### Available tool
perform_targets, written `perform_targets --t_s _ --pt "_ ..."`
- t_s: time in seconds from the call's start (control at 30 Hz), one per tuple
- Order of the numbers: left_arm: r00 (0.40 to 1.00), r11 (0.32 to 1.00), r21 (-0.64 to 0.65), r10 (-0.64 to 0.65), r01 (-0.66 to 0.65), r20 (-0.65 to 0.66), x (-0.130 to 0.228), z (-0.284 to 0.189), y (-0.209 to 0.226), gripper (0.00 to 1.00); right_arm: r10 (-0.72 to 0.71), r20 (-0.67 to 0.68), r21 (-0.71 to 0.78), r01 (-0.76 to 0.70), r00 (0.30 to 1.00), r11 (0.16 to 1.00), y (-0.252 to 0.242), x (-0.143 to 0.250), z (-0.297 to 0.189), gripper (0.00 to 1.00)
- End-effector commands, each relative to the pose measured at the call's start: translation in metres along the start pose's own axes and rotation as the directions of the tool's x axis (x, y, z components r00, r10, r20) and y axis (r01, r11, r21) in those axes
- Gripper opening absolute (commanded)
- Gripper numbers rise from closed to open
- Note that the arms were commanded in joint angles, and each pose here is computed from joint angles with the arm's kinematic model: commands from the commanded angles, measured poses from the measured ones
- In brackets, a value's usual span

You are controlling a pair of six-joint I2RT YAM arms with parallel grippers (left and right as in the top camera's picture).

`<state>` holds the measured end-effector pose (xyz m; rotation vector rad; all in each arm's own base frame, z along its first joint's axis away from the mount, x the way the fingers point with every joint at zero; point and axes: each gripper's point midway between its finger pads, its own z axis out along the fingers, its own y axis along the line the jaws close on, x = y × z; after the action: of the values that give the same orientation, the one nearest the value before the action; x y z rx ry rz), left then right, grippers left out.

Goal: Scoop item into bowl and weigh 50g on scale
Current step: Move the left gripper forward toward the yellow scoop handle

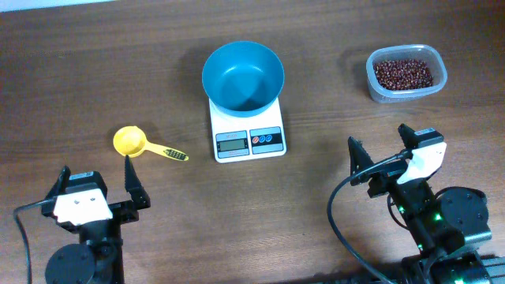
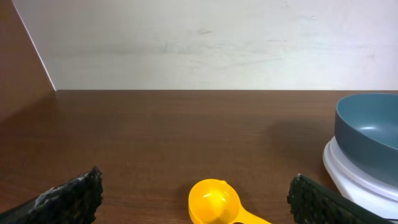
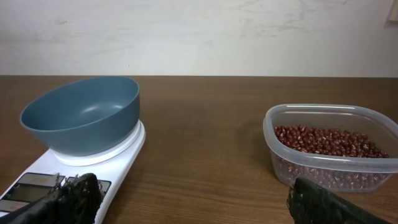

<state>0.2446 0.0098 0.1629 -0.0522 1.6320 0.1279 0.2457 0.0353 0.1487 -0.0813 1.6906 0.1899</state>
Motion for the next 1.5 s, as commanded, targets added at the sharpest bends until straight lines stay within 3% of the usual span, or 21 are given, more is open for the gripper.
perform_targets --t_s 0.0,0.93,1.07,1.17,1.27,1.37,1.47 --pt "1.000 1.000 0.000 -0.008 0.008 0.008 0.000 0.000 0.000 0.99 -0.008 -0.012 -0.003 0.008 1.000 1.000 0.001 0.005 0.001 0.99" --pt "1.000 1.000 0.003 -0.008 0.008 0.008 0.000 0.000 -0.001 0.99 -0.008 -0.012 -0.003 0.008 1.000 1.000 0.001 0.005 0.001 0.99" --pt "1.000 0.993 0.120 -0.008 0.007 0.009 0.000 -0.001 -0.021 0.99 -0.008 -0.012 -0.003 0.008 1.000 1.000 0.001 0.005 0.001 0.99" --pt "0.999 0.989 0.140 -0.045 0.044 0.005 -0.001 -0.002 -0.024 0.99 -0.008 -0.012 -0.003 0.008 1.000 1.000 0.001 0.005 0.001 0.99" --pt "0.992 0.979 0.169 -0.123 0.118 0.021 -0.016 -0.005 -0.028 0.99 -0.008 -0.012 -0.003 0.008 1.000 1.000 0.001 0.005 0.001 0.99" --pt "0.990 0.960 0.254 -0.133 0.117 0.045 -0.033 -0.012 -0.040 0.99 -0.008 -0.012 -0.002 0.008 1.000 1.000 0.001 0.005 0.001 0.99" --pt "0.989 0.957 0.257 -0.143 0.131 0.027 -0.040 -0.016 -0.040 0.99 -0.008 -0.012 -0.002 0.008 1.000 1.000 0.001 0.005 0.001 0.99"
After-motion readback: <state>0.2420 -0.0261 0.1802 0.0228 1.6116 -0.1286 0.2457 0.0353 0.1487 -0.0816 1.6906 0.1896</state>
